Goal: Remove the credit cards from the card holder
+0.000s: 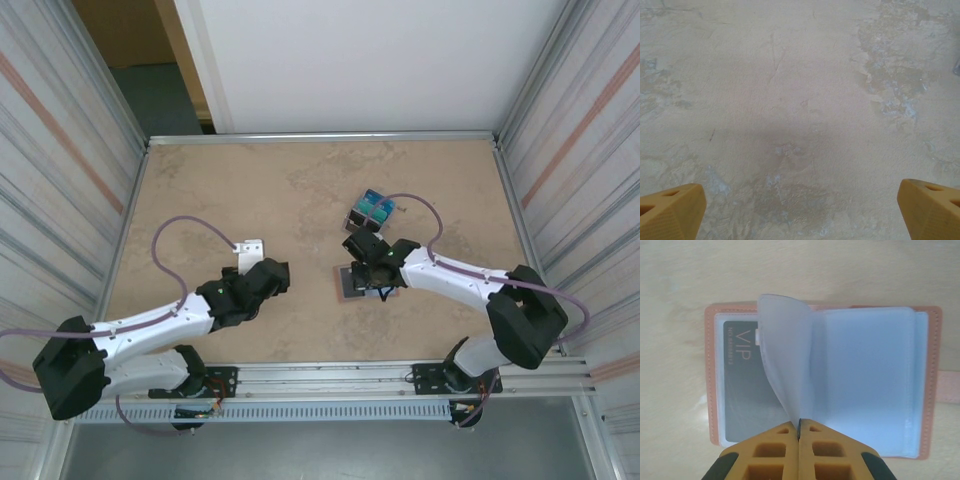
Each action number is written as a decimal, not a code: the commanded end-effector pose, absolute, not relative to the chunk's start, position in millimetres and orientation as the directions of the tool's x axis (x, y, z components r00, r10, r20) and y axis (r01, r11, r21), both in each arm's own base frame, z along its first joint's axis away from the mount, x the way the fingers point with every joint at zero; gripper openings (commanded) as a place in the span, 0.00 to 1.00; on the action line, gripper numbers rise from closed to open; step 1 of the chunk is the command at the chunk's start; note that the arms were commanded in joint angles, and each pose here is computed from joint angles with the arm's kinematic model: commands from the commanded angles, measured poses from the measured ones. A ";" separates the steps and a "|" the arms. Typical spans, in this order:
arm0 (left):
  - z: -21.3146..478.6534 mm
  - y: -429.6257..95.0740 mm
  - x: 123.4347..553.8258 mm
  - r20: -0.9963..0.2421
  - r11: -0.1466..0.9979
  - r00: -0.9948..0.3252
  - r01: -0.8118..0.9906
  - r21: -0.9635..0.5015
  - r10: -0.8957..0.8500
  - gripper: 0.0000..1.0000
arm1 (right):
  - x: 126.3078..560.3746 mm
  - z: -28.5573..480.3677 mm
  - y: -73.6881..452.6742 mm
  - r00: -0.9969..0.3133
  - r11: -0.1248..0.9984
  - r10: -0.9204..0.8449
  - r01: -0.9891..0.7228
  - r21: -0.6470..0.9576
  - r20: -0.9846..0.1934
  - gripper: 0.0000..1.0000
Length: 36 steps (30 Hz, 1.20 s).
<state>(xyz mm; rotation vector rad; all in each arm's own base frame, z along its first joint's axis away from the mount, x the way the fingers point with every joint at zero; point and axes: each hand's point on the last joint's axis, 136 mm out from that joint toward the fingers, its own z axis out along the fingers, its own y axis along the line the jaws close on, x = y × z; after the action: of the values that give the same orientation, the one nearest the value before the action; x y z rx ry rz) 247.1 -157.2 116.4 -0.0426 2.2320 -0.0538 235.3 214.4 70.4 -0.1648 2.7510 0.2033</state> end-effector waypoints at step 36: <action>29.1 -250.7 233.6 -0.533 0.921 -0.751 0.326 0.215 0.390 0.99 | 221.0 58.9 247.5 -0.959 0.923 0.003 -0.106 0.370 -0.282 0.06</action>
<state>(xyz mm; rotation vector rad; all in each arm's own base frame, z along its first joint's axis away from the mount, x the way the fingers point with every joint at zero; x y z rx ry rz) 233.3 -267.2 34.7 0.5317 2.4522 0.0348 220.4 256.4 61.9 -0.1167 2.7967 0.5989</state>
